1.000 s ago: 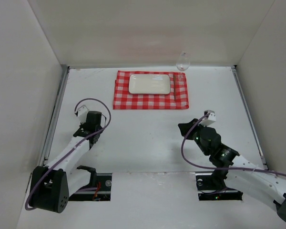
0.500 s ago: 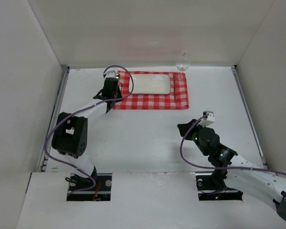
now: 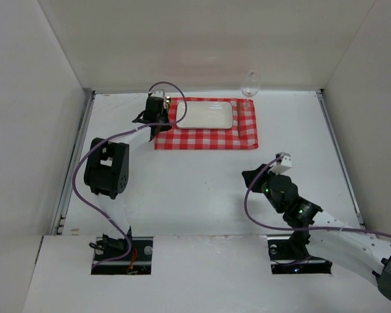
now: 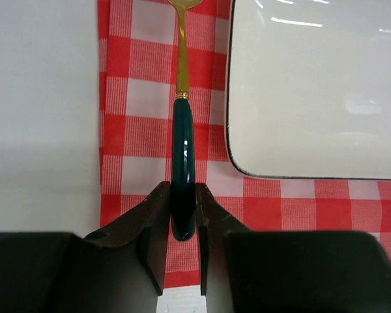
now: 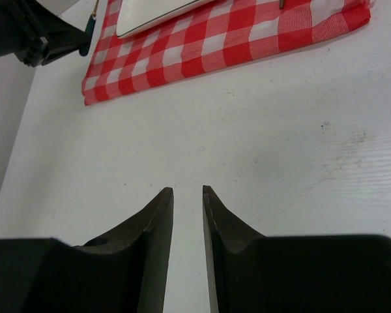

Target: Set the dinner table for one person

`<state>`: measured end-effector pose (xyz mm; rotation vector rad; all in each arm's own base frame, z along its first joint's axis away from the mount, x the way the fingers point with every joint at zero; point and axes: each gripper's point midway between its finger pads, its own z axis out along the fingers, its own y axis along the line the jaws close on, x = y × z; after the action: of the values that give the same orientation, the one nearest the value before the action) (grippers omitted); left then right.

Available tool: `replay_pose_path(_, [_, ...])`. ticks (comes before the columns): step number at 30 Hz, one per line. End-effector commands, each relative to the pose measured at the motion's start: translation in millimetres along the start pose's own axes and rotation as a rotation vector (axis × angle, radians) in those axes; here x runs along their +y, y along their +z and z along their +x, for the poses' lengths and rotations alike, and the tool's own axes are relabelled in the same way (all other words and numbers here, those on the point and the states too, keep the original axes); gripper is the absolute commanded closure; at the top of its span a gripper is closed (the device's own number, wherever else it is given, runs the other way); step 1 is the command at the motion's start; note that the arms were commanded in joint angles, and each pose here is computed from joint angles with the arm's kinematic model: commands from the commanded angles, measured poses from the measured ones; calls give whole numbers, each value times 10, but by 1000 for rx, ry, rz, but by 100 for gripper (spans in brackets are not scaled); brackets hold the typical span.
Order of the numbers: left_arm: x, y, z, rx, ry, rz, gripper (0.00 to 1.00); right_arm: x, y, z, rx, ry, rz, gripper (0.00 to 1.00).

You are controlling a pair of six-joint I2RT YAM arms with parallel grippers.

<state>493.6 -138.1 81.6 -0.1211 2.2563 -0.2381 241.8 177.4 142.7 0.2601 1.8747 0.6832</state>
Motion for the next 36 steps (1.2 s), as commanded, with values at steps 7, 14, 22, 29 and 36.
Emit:
replay_pose_path(7, [-47,183,-87,-9,14,-1,97,132,16,-132,-48,30,-41,69])
replay_pose_path(14, [34,277,70,20,15,-31,94,135,16,-135,-49,31,-42,69])
replay_pose_path(22, [103,83,-43,-35,25,-91,68,135,18,-130,-47,30,-42,69])
replay_pose_path(29, [143,-306,-322,-138,-12,-110,48,135,17,-135,-50,32,-43,69])
replay_pose_path(36, [146,-939,-494,-279,-129,-114,41,116,17,-132,-52,33,-38,70])
